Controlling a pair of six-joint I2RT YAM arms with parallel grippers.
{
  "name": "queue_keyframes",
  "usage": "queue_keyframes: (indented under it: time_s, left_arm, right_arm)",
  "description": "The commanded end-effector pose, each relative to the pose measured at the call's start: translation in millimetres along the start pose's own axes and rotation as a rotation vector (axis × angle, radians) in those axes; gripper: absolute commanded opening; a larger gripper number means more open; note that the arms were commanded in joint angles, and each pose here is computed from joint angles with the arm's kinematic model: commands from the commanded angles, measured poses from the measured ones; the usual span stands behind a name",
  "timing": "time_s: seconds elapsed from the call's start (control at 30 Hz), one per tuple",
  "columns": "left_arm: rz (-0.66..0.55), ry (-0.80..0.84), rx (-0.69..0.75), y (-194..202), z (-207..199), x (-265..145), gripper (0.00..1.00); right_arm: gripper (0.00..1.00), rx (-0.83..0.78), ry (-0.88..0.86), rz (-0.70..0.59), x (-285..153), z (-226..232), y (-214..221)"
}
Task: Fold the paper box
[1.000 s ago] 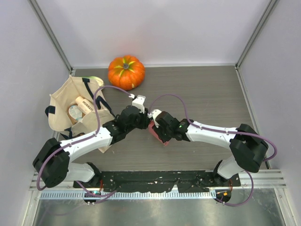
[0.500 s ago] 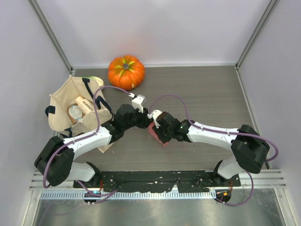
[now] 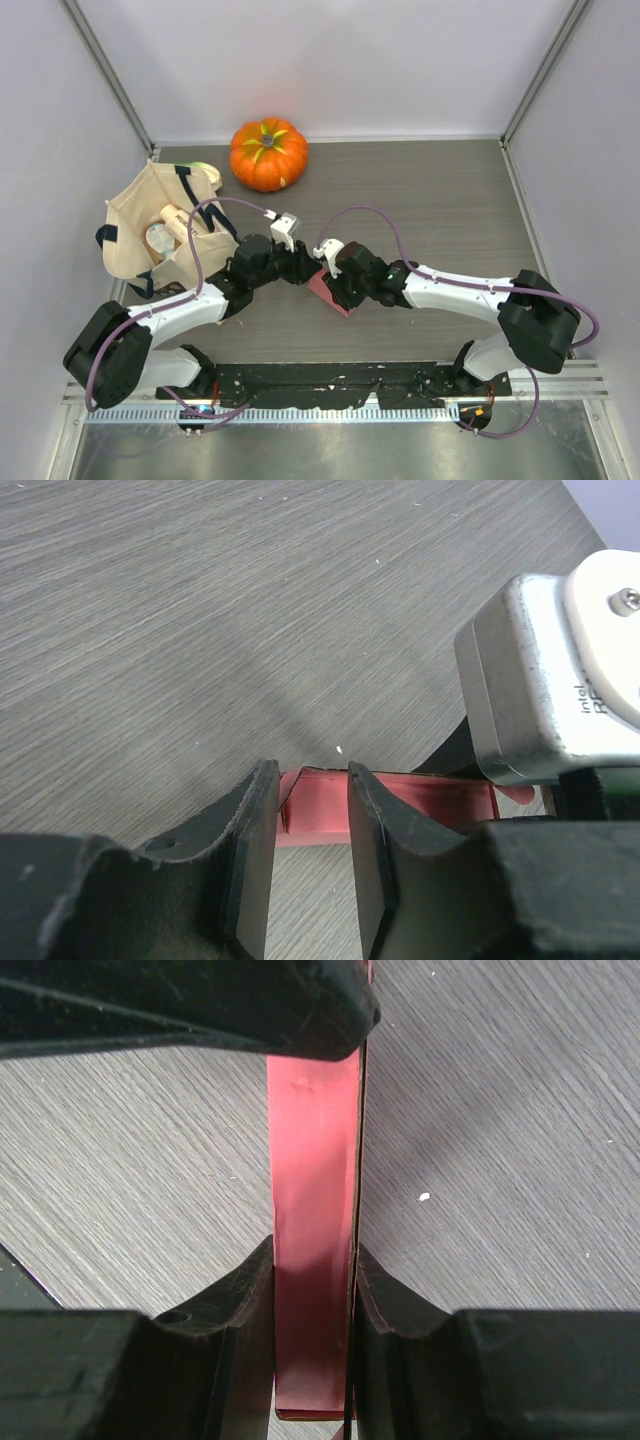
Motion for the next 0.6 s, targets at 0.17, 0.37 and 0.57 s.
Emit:
queue_keyframes:
  time_s: [0.17,0.37,0.57]
  left_arm:
    - [-0.037,0.070,0.012,-12.5,-4.5,2.8,0.26]
    - [-0.010,0.024,0.016,-11.4,-0.7,3.7,0.21]
    - [-0.001,-0.022,0.019,-7.3,2.4,5.4,0.22]
  right_arm:
    - [0.31,-0.018,-0.016,-0.082,-9.1,1.8,-13.5]
    - [0.30,-0.018,-0.024,-0.084,-8.3,3.3,-17.0]
    - [0.30,-0.022,-0.030,-0.084,-9.9,4.1,-18.4]
Point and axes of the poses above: each gripper's point midway between its finger pads, its own x axis out along the fingers, its own z axis along the line the jaws close on, y = z × x, the point moved 10 cm from there along -x, back along the fingers, and after that the axes turned 11 degrees about x, right-handed, at the moved point
